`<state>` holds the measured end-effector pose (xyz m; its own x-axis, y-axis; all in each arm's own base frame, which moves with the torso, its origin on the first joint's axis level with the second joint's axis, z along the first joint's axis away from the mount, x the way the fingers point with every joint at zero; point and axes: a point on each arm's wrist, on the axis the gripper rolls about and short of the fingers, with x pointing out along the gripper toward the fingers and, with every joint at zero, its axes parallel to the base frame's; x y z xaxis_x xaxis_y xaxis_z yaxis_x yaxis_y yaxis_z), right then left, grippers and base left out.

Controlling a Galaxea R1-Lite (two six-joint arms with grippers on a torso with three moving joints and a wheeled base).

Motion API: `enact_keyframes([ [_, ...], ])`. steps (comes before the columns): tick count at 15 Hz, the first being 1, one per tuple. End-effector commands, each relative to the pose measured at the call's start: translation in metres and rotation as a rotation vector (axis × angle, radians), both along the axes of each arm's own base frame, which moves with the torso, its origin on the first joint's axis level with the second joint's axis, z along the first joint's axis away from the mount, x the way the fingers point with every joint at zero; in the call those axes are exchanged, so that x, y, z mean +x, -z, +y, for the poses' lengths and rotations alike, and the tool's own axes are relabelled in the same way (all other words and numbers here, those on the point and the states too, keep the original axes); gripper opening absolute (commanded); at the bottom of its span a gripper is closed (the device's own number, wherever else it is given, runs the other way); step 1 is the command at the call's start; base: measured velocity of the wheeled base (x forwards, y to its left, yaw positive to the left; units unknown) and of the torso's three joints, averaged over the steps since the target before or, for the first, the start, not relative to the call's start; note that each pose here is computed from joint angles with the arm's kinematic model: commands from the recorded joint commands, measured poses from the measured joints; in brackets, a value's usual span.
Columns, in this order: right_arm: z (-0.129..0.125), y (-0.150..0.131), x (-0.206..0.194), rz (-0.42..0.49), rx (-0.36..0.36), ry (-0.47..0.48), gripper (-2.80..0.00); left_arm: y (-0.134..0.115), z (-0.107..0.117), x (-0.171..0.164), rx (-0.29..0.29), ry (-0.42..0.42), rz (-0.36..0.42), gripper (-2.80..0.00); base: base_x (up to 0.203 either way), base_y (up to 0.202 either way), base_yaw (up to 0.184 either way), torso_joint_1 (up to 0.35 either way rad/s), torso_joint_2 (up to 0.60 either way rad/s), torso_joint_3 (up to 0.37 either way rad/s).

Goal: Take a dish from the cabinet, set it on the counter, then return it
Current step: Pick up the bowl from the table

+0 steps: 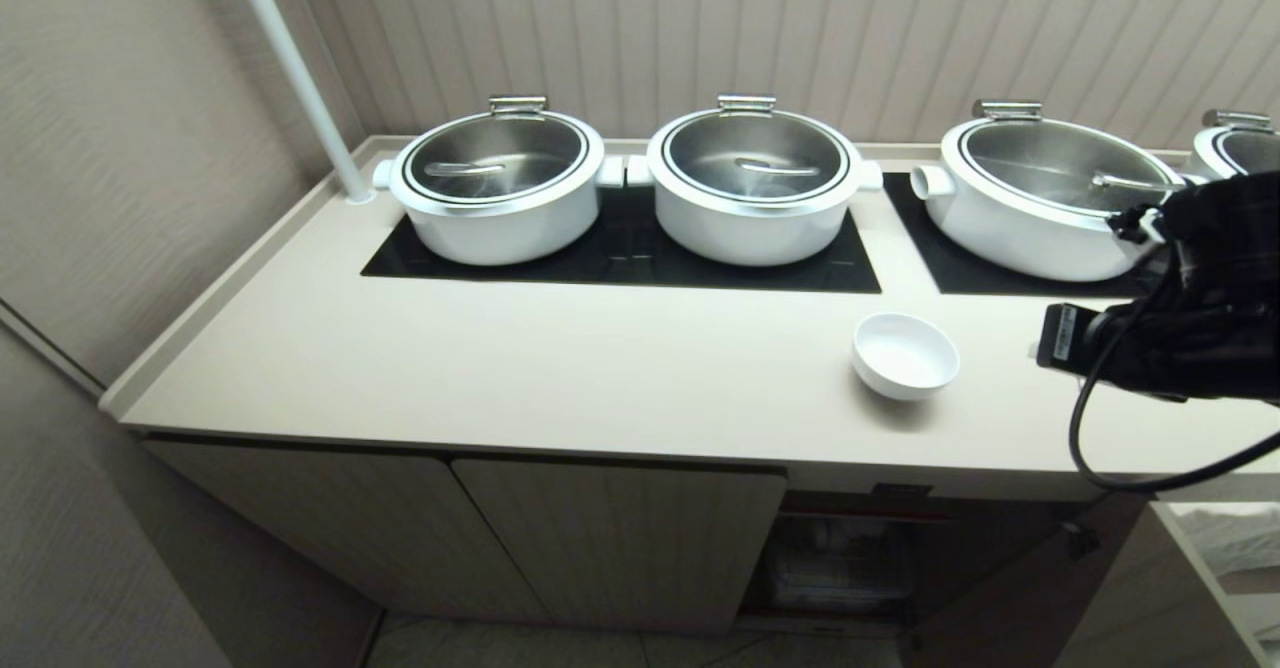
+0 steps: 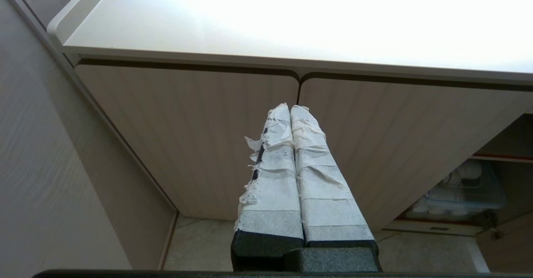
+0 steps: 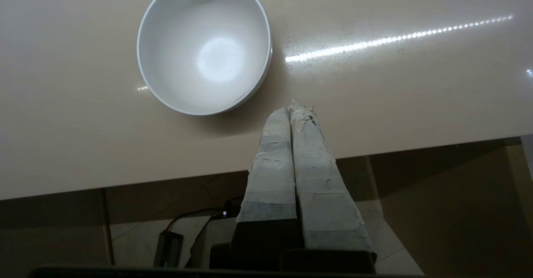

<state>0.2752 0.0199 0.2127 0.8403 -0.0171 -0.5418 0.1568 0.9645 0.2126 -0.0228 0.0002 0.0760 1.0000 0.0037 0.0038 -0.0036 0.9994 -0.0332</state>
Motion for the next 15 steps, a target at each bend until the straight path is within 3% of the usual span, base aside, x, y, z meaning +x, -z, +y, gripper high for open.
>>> enact_keyframes([
  [1,-0.002,-0.003,-0.025,-0.016,0.002,-0.001,-2.80,0.000,0.000,0.000,-0.001,-0.001,-0.002,-2.80,0.000,0.000,0.000,0.000,0.00,0.000],
  [4,-0.003,-0.004,-0.032,-0.054,-0.005,0.013,-2.80,0.000,0.000,0.000,-0.001,-0.001,-0.002,-2.80,0.000,0.000,0.000,0.000,0.00,0.000],
  [7,-0.002,0.002,-0.065,-0.110,-0.048,-0.020,-2.80,0.000,0.000,0.000,-0.001,-0.001,-0.001,-2.80,0.000,0.000,0.000,0.000,0.00,0.000],
  [9,-0.003,0.019,-0.093,-0.104,-0.082,-0.051,-2.80,0.000,0.000,0.000,-0.001,-0.001,-0.002,-2.80,0.000,0.000,0.000,0.000,0.00,0.000],
  [12,-0.006,0.068,-0.127,-0.055,-0.107,-0.068,-2.80,0.000,0.000,0.000,-0.001,-0.001,-0.001,-2.80,0.000,0.000,0.000,0.000,0.00,0.000],
  [15,-0.009,0.090,-0.165,-0.133,-0.131,-0.095,-2.80,0.000,0.000,0.000,-0.001,-0.001,-0.002,-2.80,0.000,0.000,0.000,0.000,0.00,0.000],
])
